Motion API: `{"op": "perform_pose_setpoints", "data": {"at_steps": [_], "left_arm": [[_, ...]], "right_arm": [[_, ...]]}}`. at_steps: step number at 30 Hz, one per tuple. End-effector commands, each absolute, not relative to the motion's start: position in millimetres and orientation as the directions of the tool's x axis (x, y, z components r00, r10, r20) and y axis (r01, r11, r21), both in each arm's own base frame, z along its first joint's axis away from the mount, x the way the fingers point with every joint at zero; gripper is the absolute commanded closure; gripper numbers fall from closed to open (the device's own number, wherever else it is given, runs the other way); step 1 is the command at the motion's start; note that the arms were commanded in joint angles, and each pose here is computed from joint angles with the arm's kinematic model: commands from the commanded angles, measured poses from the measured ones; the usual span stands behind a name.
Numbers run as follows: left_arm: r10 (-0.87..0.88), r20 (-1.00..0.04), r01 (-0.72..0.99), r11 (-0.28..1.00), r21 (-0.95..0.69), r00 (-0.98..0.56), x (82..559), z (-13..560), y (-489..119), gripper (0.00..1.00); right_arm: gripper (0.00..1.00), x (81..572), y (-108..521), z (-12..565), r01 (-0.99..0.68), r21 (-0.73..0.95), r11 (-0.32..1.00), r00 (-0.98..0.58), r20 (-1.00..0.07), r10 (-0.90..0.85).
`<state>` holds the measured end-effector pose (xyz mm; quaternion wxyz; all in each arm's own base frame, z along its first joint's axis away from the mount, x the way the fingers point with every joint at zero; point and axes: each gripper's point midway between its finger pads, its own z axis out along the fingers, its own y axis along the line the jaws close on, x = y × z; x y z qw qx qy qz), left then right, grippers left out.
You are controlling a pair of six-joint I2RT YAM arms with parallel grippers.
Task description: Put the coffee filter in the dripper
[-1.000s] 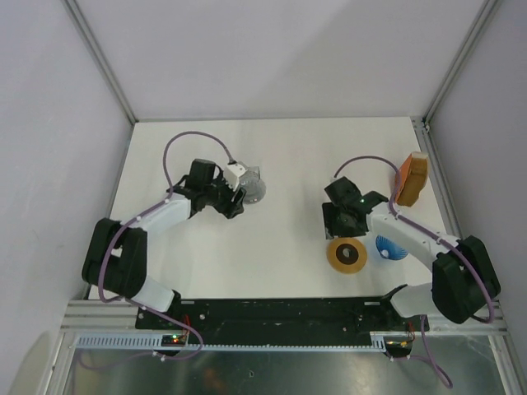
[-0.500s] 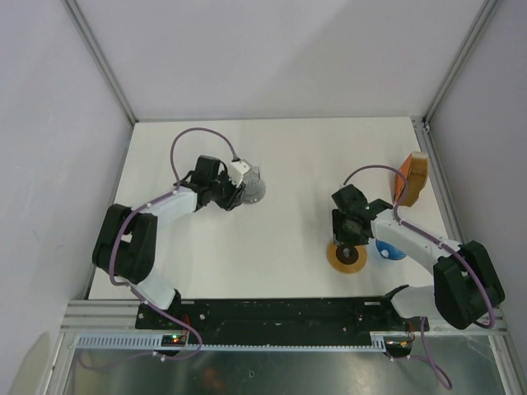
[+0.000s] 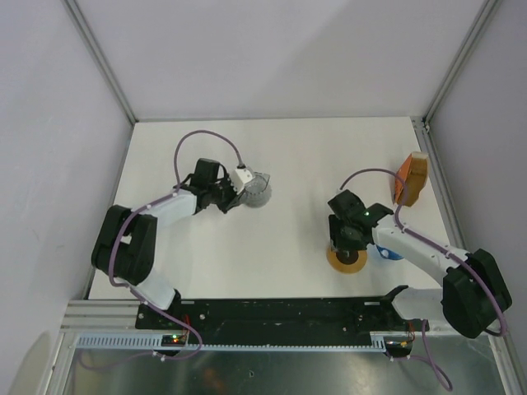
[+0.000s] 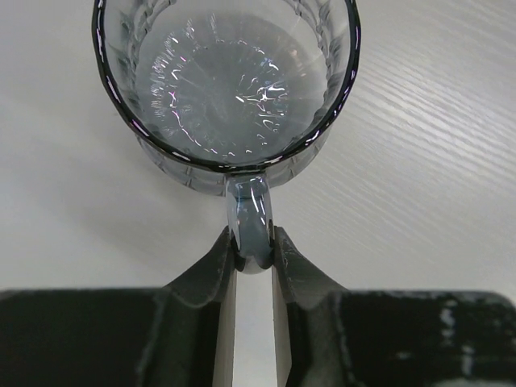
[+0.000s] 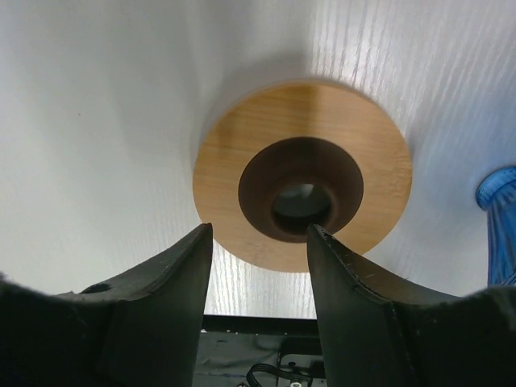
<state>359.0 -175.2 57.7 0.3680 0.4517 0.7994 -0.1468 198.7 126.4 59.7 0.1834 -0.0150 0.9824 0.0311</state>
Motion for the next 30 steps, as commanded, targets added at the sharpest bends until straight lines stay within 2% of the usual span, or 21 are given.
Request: {"op": "perform_pose_setpoints", "data": {"at_steps": [1, 5, 12, 17, 21, 24, 30], "left_arm": [[0.642, -0.762, 0.905, 0.371, 0.208, -0.088, 341.5, 82.1, -185.2, 1.0], [0.623, -0.782, 0.942, 0.281, 0.185, -0.032, 320.0, 82.8, -193.0, 1.0], [0.618, -0.783, 0.961, 0.253, 0.112, -0.072, 309.6, 73.4, -196.8, 0.99], [0.625, -0.779, 0.967, 0.225, 0.119, -0.05, 306.1, 74.5, -196.6, 0.75], [0.616, -0.787, 0.967, 0.224, 0.121, -0.044, 308.7, 79.6, -198.7, 0.63], [0.619, -0.784, 0.964, 0.235, 0.122, -0.052, 311.9, 80.1, -197.8, 0.52], [0.598, -0.799, 0.946, 0.289, 0.149, -0.057, 322.3, 100.9, -189.9, 0.07]], "right_arm": [[0.46, 184.5, 122.7, 51.5, -0.023, -0.005, 1.0, -0.946, -0.325, -0.023], [0.5, 187.4, 123.1, 45.8, -0.019, -0.016, 1.0, -0.942, -0.333, -0.023], [0.57, 193.5, 127.9, 30.4, -0.025, 0.007, 1.0, -0.945, -0.326, -0.021], [0.71, 193.0, 127.3, 21.9, -0.023, 0.022, 0.999, -0.949, -0.314, -0.015], [0.81, 195.2, 133.4, 21.1, -0.043, 0.051, 0.998, -0.949, -0.314, -0.025], [0.96, 196.6, 137.6, 22.8, -0.074, 0.07, 0.995, -0.946, -0.321, -0.048], [1.0, 211.5, 148.1, 44.9, -0.145, 0.098, 0.985, -0.919, -0.382, -0.097]]}}
